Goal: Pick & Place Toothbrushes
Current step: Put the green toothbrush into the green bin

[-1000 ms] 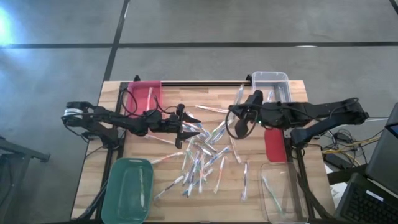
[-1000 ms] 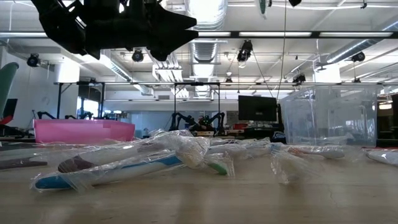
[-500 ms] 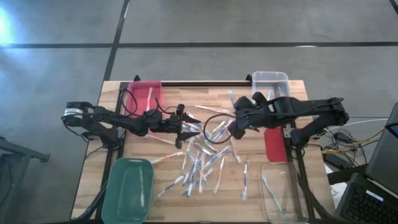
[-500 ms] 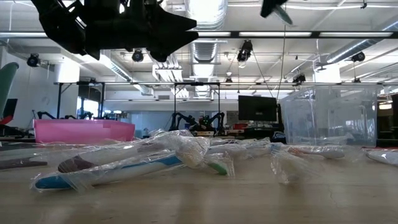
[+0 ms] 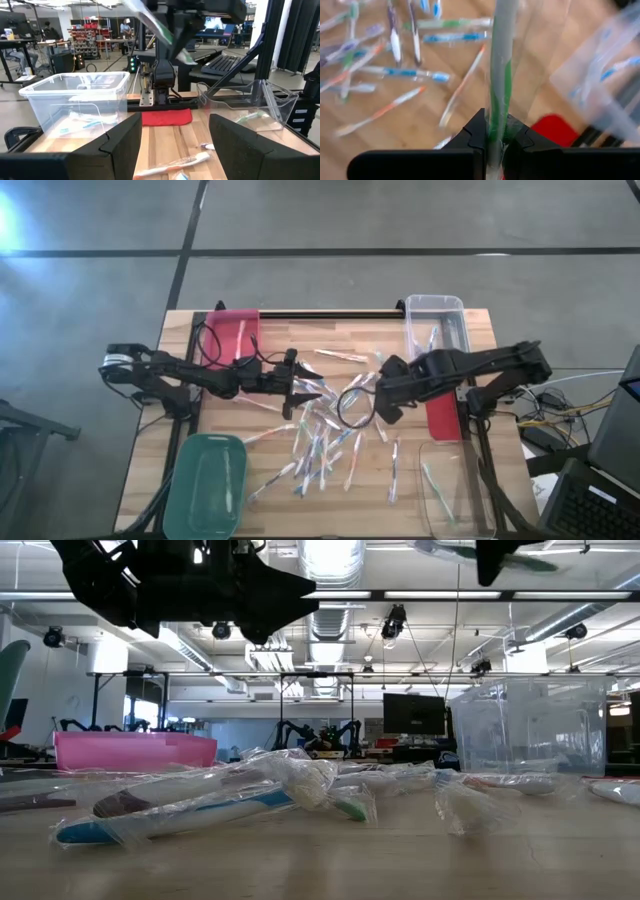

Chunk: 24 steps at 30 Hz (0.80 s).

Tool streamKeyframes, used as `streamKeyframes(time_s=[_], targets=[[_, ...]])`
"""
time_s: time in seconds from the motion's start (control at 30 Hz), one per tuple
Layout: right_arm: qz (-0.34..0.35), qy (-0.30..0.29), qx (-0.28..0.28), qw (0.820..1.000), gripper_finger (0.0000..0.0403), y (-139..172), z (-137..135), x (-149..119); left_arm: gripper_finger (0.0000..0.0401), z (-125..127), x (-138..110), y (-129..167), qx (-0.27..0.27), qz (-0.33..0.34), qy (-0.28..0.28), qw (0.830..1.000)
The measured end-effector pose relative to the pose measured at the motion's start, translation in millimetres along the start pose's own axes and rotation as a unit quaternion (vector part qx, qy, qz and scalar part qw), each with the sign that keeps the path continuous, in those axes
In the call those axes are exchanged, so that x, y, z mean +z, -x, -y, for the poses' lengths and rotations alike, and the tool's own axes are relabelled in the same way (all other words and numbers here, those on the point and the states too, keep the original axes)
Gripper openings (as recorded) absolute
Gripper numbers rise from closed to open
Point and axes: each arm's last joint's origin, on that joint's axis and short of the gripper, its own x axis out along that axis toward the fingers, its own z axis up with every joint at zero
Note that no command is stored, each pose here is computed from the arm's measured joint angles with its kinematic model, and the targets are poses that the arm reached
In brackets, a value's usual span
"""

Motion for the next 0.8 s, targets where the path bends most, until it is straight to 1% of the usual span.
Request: streamKeyframes(time_s=[0.2,0.43,0.8], targets=[[-0.026,-0.026,0.030,0.999,0.0022,8.1,-2.2,-21.1,0.0236,0.0,-0.8,0.0,0.000,-0.004,0.000,1.000],[-0.033,-0.048,0.037,0.998,0.0022,13.2,-5.4,-50.2,0.0236,0.1,-2.8,0.0,-0.001,-0.015,0.002,1.000],[-0.039,-0.069,0.059,0.995,0.0022,27.6,-18.8,-97.3,0.0236,0.1,-4.9,0.1,-0.001,-0.025,0.003,1.000]])
